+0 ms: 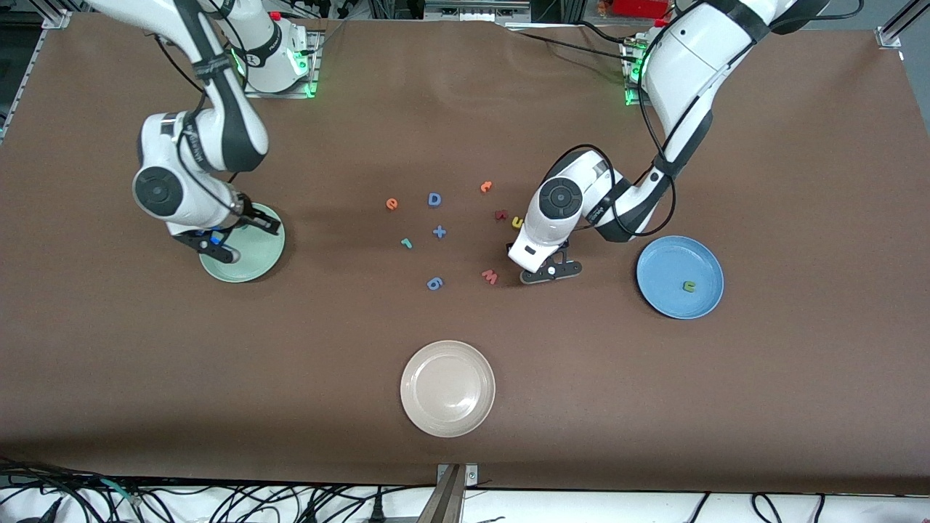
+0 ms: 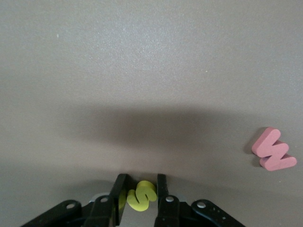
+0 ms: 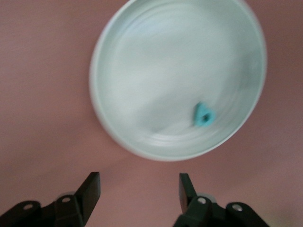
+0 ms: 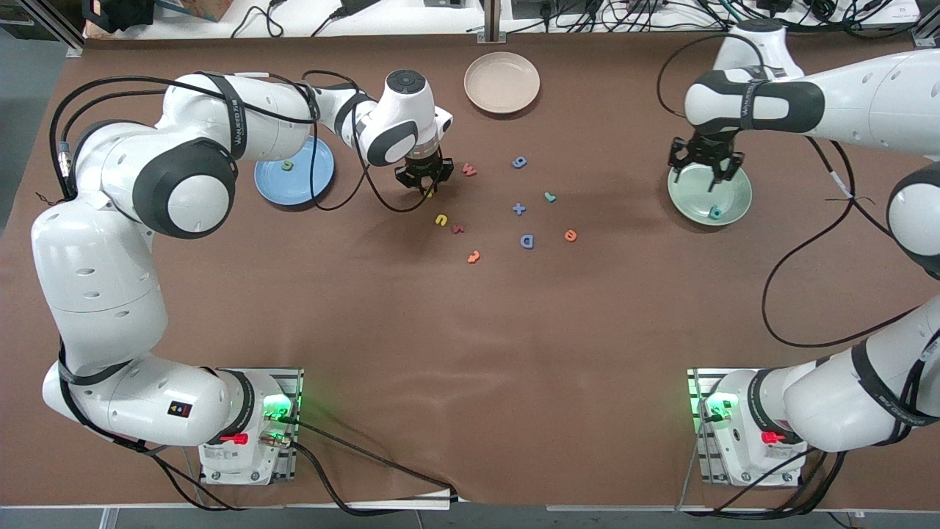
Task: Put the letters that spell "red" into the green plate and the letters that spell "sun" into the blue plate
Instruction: 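Grasp the yellow s with the left gripper while the right gripper reaches letters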
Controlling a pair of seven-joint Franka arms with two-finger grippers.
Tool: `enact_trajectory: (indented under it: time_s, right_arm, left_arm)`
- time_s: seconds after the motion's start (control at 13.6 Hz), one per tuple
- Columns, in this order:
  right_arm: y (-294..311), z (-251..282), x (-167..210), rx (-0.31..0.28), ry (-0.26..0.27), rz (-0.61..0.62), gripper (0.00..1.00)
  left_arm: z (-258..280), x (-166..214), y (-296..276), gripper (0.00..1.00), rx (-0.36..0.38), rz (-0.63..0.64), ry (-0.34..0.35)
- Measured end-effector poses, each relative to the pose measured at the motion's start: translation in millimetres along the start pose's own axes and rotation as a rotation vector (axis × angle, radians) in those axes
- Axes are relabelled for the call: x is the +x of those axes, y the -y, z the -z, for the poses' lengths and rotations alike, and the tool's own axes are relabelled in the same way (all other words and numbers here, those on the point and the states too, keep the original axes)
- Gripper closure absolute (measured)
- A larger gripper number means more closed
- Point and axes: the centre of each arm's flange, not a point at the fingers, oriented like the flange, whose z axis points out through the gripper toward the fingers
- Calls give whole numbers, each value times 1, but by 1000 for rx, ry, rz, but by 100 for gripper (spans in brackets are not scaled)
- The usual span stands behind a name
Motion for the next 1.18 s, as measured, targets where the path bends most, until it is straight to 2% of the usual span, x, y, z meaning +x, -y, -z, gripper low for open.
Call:
enact_trajectory:
  time_s: [0.3,0.44,0.59,0.89,1.18]
  right_arm:
    - [81,9,-65,62,-29,-124,24]
    - [104,1,-84,110,-10,-180,25]
    - [128,-15,-101,147,-8,-235,25]
    - [171,-75,-130,199,-31,-302,26]
    - [178,-100,-142,164,-16,-327,26]
  left_arm:
    - [0,0,0,71,0,0,0]
    - [0,1,1,71,2,3,1]
    - [4,13,12,71,35,13,18]
    - [45,74,61,71,138,-46,101]
    - [79,136,148,71,159,-149,198]
